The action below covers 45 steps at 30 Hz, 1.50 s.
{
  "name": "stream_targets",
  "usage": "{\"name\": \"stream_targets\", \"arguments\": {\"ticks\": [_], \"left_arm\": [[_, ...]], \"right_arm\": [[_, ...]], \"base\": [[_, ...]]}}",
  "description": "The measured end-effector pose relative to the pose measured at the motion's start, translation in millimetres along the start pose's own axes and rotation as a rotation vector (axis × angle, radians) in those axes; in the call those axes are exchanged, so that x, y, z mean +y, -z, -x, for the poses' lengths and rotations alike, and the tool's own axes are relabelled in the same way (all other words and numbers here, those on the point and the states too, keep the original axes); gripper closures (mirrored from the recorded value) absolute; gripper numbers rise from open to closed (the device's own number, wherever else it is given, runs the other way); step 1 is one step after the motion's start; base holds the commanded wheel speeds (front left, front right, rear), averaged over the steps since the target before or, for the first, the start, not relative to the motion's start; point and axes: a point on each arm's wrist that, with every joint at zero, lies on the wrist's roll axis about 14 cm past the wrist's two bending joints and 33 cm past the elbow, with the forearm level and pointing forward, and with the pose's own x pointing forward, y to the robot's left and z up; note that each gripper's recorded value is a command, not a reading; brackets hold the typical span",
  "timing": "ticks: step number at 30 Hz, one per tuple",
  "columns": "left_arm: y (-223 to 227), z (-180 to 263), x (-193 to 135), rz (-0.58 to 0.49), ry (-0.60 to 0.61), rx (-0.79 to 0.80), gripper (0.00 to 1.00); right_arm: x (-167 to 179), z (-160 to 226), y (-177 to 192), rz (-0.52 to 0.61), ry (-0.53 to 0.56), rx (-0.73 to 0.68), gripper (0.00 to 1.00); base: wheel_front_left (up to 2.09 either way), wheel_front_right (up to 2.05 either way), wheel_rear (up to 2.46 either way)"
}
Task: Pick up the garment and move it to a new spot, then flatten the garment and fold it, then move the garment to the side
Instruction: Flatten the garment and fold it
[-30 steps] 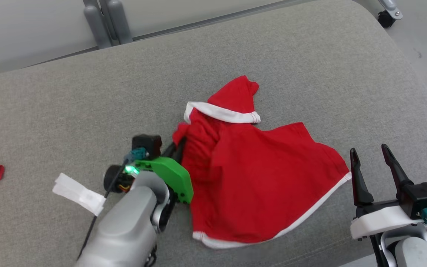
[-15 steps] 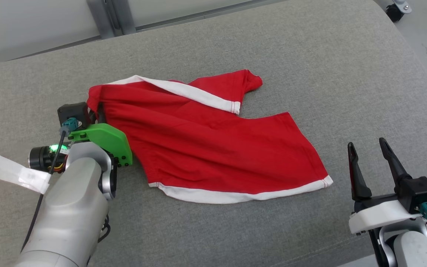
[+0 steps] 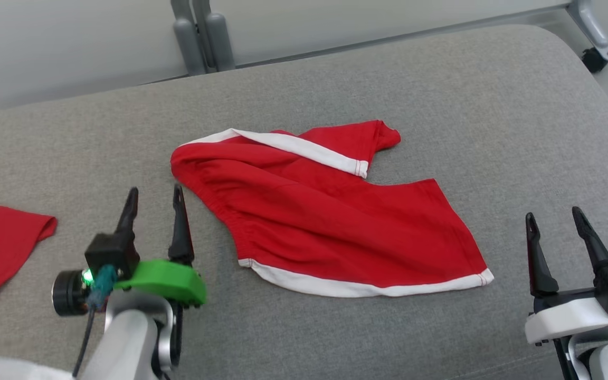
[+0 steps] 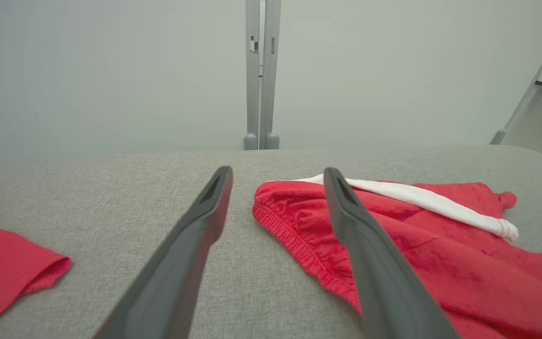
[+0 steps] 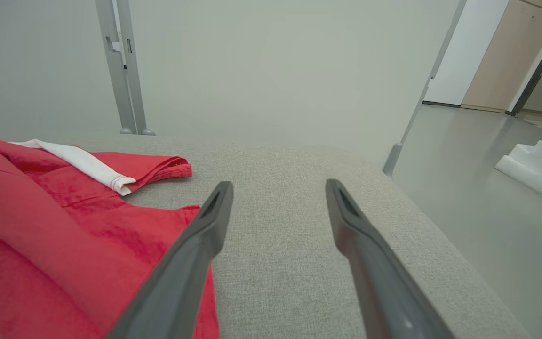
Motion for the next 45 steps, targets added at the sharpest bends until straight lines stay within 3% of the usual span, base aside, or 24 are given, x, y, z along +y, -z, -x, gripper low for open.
{"name": "stream_targets", "arguments": {"ticks": [7,20,35,39,45], "left_arm": [[-9.9,70.7,-3.9,0.017,0.009,-0.06,0.0],[2.6,143.2,46.0,0.008,-0.103,-0.031,0.0],[-7.7,144.2,54.4,-0.002,-0.121,-0.066,0.0],[10.9,134.4,36.0,0.007,-0.06,-0.006,0.0],[39.7,98.3,-10.4,0.0,0.114,0.104,0.0]], "right_arm": [[1.7,-0.5,-11.0,0.017,-0.033,-0.036,0.0],[40.7,6.9,11.6,-0.045,-0.138,0.031,0.0],[45.8,13.6,22.4,-0.092,-0.135,0.067,0.0],[44.9,21.1,67.9,-0.046,-0.182,0.243,0.0],[52.5,6.2,99.1,0.029,-0.292,0.446,0.0]], "base": [[0.0,0.0,0.0],[0.0,0.0,0.0],[0.0,0.0,0.0],[0.0,0.0,0.0],[0.0,0.0,0.0]]}}
